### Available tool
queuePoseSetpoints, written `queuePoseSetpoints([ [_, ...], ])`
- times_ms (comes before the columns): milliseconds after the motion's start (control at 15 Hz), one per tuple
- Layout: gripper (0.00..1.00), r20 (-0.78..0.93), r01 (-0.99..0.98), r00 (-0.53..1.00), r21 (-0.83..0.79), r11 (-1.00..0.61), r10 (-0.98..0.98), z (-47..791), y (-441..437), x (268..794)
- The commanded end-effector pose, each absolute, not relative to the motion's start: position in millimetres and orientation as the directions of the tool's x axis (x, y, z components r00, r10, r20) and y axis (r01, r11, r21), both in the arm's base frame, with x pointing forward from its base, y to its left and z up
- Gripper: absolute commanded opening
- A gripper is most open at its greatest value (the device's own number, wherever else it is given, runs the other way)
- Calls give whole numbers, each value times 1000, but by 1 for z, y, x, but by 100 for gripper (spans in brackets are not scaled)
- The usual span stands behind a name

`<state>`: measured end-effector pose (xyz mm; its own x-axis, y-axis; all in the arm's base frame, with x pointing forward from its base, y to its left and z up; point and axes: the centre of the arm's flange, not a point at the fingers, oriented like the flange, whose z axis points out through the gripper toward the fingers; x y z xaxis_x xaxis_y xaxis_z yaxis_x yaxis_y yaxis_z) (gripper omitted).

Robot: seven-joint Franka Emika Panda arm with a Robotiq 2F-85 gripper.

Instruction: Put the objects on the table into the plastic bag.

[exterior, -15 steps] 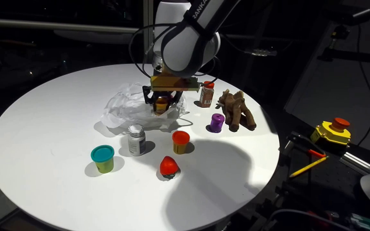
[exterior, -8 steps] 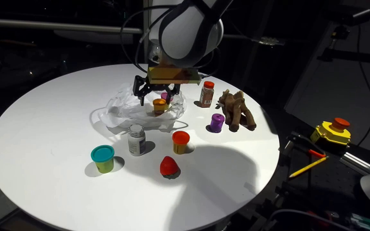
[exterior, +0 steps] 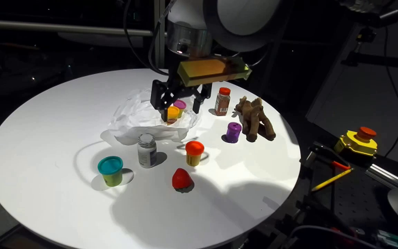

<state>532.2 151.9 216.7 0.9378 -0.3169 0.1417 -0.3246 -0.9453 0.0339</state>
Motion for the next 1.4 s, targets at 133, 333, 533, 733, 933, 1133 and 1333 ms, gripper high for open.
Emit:
queuePoseSetpoints([
  [133,100,94,-223,972,86,-971,-215,173,165,470],
  [333,100,100,-184,979,84,-979,-175,147,161,454],
  [533,100,124,-180,977,40,-983,-174,134,158,449],
  [733,100,153,-197,969,4,-980,-194,128,154,452],
  [933,74,174,-210,963,-1,-978,-207,129,149,455],
  [1133,51,163,-194,968,6,-981,-190,135,149,450],
  [1333,27,173,-175,971,31,-984,-167,152,158,444],
])
